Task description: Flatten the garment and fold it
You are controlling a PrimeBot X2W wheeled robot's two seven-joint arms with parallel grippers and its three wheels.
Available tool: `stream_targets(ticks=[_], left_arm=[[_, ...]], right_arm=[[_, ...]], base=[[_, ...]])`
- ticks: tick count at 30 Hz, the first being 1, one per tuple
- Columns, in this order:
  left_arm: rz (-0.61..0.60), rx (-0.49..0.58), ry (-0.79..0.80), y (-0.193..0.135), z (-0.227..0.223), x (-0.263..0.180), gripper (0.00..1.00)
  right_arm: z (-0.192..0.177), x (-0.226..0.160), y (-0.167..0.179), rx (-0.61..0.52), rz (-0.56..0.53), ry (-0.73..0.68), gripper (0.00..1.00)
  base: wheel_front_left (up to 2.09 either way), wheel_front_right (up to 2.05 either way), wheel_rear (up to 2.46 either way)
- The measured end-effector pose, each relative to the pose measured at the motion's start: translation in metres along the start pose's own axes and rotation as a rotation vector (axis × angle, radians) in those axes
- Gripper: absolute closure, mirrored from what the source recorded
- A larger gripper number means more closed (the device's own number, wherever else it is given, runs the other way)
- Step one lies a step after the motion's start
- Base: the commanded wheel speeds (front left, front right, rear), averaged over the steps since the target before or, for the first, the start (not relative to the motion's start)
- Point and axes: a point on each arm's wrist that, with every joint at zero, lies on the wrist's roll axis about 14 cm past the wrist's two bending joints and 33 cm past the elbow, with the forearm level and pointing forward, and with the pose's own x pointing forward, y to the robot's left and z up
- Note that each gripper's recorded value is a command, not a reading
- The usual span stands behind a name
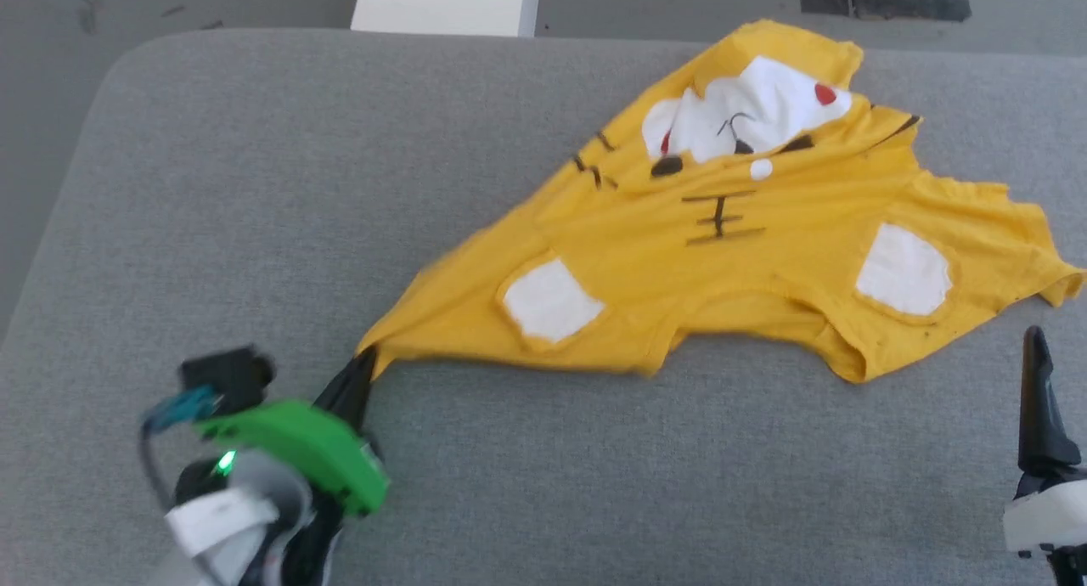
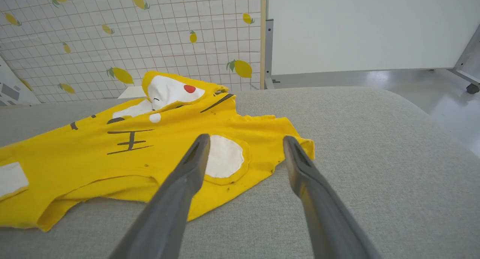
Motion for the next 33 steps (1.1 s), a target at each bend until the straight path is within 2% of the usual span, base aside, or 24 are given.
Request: stream_targets(ticks=[5, 10, 17, 23, 27, 33], left_arm=[[0.177, -0.097, -0.085, 0.050, 0.016, -0.053, 1.00], [0.357, -0.072, -0.126, 0.101, 0.025, -0.103, 1.00], [0.311, -0.077, -0.147, 0.084, 0.031, -0.113, 1.00], [0.260, -0.059, -0.144, 0.070, 0.034, -0.095, 1.00], [0.228, -0.048, -0.145, 0.062, 0.039, -0.081, 1.00], [0.196, -0.032, -0.132, 0.056, 0.040, -0.058, 1.00]], right_arm=[[0.005, -0.005, 0.005, 0.006, 0.016, -0.013, 0.00], [0.005, -0.005, 0.011, 0.006, 0.037, -0.008, 0.00], [-0.004, -0.001, 0.037, -0.061, 0.108, 0.072, 0.00], [-0.003, 0.028, 0.067, -0.119, 0.178, 0.149, 0.00], [-0.015, 0.051, 0.068, -0.181, 0.207, 0.249, 0.00], [-0.049, 0.074, 0.056, -0.202, 0.208, 0.434, 0.00]], base=[[0.00, 0.00, 0.00], [0.00, 0.00, 0.00], [0.00, 0.00, 0.00], [0.00, 0.00, 0.00], [0.00, 0.00, 0.00], [0.00, 0.00, 0.00]])
